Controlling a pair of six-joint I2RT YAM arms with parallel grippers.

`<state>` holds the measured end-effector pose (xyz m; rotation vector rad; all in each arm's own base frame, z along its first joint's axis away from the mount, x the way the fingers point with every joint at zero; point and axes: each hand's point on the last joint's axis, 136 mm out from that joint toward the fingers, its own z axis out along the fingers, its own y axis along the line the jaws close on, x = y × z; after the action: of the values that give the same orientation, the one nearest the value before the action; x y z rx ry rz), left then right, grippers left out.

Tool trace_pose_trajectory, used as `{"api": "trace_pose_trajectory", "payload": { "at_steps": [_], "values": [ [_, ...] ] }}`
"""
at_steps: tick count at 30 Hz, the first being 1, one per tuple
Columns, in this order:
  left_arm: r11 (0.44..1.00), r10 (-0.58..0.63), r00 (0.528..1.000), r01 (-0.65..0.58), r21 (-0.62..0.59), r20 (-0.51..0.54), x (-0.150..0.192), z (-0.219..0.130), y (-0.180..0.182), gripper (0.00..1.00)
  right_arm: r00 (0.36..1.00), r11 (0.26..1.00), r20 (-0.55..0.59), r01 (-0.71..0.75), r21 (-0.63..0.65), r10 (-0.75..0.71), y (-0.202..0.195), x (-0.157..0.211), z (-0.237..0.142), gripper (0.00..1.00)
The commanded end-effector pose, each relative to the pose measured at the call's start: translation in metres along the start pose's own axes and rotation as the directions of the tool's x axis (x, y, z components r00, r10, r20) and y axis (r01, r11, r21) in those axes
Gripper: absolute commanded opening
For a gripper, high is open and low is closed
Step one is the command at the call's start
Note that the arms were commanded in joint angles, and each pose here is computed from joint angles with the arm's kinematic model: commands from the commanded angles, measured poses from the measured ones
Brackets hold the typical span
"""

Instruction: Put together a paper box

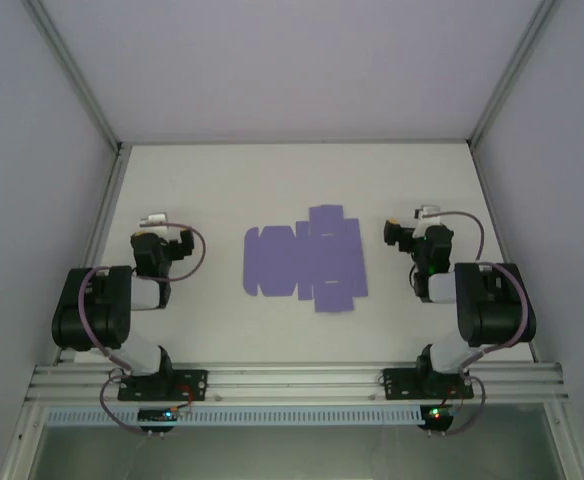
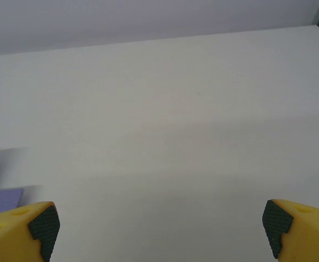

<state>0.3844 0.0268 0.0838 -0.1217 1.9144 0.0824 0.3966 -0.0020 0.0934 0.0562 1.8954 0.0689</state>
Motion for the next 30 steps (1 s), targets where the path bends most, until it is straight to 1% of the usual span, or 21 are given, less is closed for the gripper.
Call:
{"api": "trace_pose_trajectory", "payload": {
  "at_steps": [1,25,27,28,30],
  "values": [
    [0.997,0.024,0.999,-0.026,0.075,0.025,-0.014,0.003,-0.015,0.99,0.998,1.000,-0.056,0.014,0.014,-0.013,-0.004,0.013,-0.002,0.99],
    [0.996,0.020,1.000,-0.021,0.082,0.020,-0.013,0.004,-0.014,0.99,0.998,1.000,-0.056,0.012,0.020,-0.011,-0.004,0.013,-0.002,0.99],
    [0.997,0.018,0.999,-0.020,0.074,0.031,-0.018,0.004,-0.013,1.00,0.999,0.999,-0.038,0.012,0.030,-0.010,-0.006,0.008,-0.003,0.99],
    [0.998,0.011,1.000,-0.013,0.062,0.027,-0.027,0.004,-0.012,1.00,1.000,0.999,-0.026,0.013,0.044,-0.012,-0.008,0.002,-0.006,0.99],
    [1.000,-0.005,1.000,0.005,0.026,-0.014,-0.045,-0.001,-0.006,0.99,0.999,0.994,-0.023,0.027,0.110,-0.024,-0.016,-0.016,-0.015,0.98]
  ]
}}
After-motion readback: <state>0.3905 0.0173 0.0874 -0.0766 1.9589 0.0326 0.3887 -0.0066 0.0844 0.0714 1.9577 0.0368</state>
